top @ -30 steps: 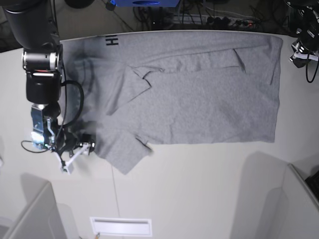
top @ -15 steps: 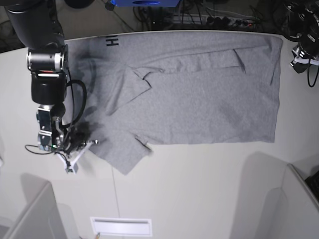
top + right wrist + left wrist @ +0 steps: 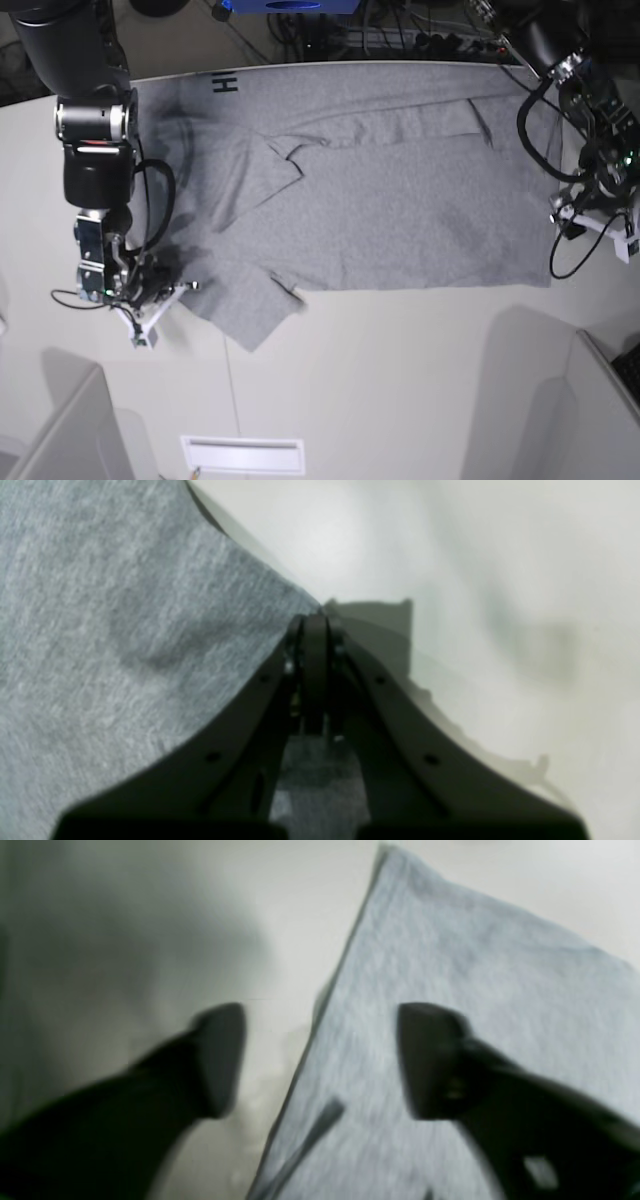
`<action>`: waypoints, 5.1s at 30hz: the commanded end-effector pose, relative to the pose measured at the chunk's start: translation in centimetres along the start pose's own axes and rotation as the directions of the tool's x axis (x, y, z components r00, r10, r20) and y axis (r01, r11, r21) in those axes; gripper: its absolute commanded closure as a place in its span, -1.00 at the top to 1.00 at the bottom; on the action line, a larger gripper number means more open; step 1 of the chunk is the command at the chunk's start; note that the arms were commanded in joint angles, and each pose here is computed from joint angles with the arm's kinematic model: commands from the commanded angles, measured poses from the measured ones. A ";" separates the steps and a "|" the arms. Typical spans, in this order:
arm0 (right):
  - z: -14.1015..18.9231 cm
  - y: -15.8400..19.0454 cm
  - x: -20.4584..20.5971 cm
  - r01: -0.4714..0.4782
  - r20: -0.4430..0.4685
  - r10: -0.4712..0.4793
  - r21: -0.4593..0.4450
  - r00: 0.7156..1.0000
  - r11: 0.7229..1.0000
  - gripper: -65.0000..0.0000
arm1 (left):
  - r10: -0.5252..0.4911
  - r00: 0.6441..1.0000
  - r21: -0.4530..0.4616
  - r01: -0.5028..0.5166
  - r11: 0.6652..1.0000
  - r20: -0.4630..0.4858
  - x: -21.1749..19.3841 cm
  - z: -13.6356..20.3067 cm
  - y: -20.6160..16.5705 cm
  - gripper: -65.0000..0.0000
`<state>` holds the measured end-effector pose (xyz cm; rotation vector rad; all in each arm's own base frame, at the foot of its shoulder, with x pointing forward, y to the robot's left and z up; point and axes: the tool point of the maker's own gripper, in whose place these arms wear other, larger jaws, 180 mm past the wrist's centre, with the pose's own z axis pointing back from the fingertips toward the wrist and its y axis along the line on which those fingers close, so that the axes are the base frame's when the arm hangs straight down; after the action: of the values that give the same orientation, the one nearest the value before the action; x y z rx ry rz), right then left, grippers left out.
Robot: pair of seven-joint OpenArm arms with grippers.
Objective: Fold the T-shirt properly
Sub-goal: 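Grasp the hem corner with the left gripper and pull both toward the collar, then drag the held shirt edge with both grippers toward the collar side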
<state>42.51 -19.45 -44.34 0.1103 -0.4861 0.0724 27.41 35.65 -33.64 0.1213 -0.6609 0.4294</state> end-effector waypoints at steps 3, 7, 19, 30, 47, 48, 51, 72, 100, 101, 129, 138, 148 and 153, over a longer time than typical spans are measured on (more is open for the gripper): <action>0.2 -0.3 -0.3 -0.014 -0.037 0.014 -0.010 0.999 1.000 -1.00 | -0.014 1.000 -0.024 0.014 1.000 -0.013 2.6 -2.6 -0.5 0.76; 0.2 -0.2 -0.3 -0.016 -0.036 0.016 -0.010 0.999 1.000 -1.00 | -0.019 1.000 -0.049 0.019 0.999 -0.001 4.3 -6.2 -1.0 0.62; 0.2 -0.4 -0.3 -0.017 -0.039 0.017 -0.014 0.999 1.000 -1.00 | -0.003 0.999 -0.094 0.006 0.996 0.034 6.0 -10.4 -2.8 0.57; 0.2 -0.4 -0.3 -0.017 -0.039 0.016 -0.014 0.999 1.000 -1.00 | -0.078 0.997 -0.134 0.077 0.988 -0.008 4.9 -13.3 -6.2 0.57; 0.0 -0.5 -0.1 -0.009 0.009 0.009 -0.016 1.000 1.000 -1.00 | -0.118 0.993 -0.153 0.112 0.982 -0.031 2.8 -13.3 -6.2 -1.00; 0.0 -0.5 0.0 -0.006 0.012 0.006 -0.014 1.000 1.000 -1.00 | -0.139 0.990 -0.162 0.136 0.977 -0.010 3.1 -13.0 -6.2 -1.00; 0.1 -0.5 0.3 -0.006 0.020 0.007 -0.013 1.000 1.000 -1.00 | -0.183 0.982 -0.162 0.188 0.969 0.046 3.9 -11.9 -6.3 -1.00; 4.7 -2.0 3.2 0.020 0.194 -0.010 -0.051 0.981 0.998 -1.00 | -0.281 0.945 -0.121 0.303 0.945 0.170 6.9 -4.2 -6.4 -1.00; 10.9 -1.5 0.1 0.010 0.274 0.019 -0.105 0.962 0.994 -1.00 | -0.414 0.891 -0.042 0.429 0.903 0.187 5.4 3.6 -5.5 -1.00; 10.9 -1.1 0.0 0.010 0.272 0.017 -0.098 0.962 0.995 -1.00 | -0.413 0.892 -0.035 0.426 0.904 0.183 5.3 3.8 -5.2 -1.00; 18.2 -1.0 -9.9 0.280 0.264 -0.291 0.080 0.920 0.957 -1.00 | -0.543 0.839 -0.006 0.543 0.839 -0.031 -3.3 5.2 -0.1 -1.00; 18.4 -0.4 -13.3 0.333 0.208 -0.356 0.140 0.911 0.933 -1.00 | -0.610 0.785 -0.037 0.610 0.791 -0.106 -6.3 5.7 1.1 -1.00; 18.0 -0.2 -16.2 0.356 0.139 -0.371 0.121 0.918 0.927 -1.00 | -0.623 0.761 -0.060 0.624 0.779 -0.183 -9.2 6.1 2.4 -1.00; 17.7 -0.2 -17.1 0.370 0.115 -0.383 0.120 0.917 0.921 -1.00 | -0.625 0.758 -0.064 0.626 0.778 -0.186 -9.4 6.0 2.2 -1.00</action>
<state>18.83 -22.30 -37.57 0.3076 -0.5587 -0.2989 16.18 32.48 -35.48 0.2612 -0.3748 -0.1973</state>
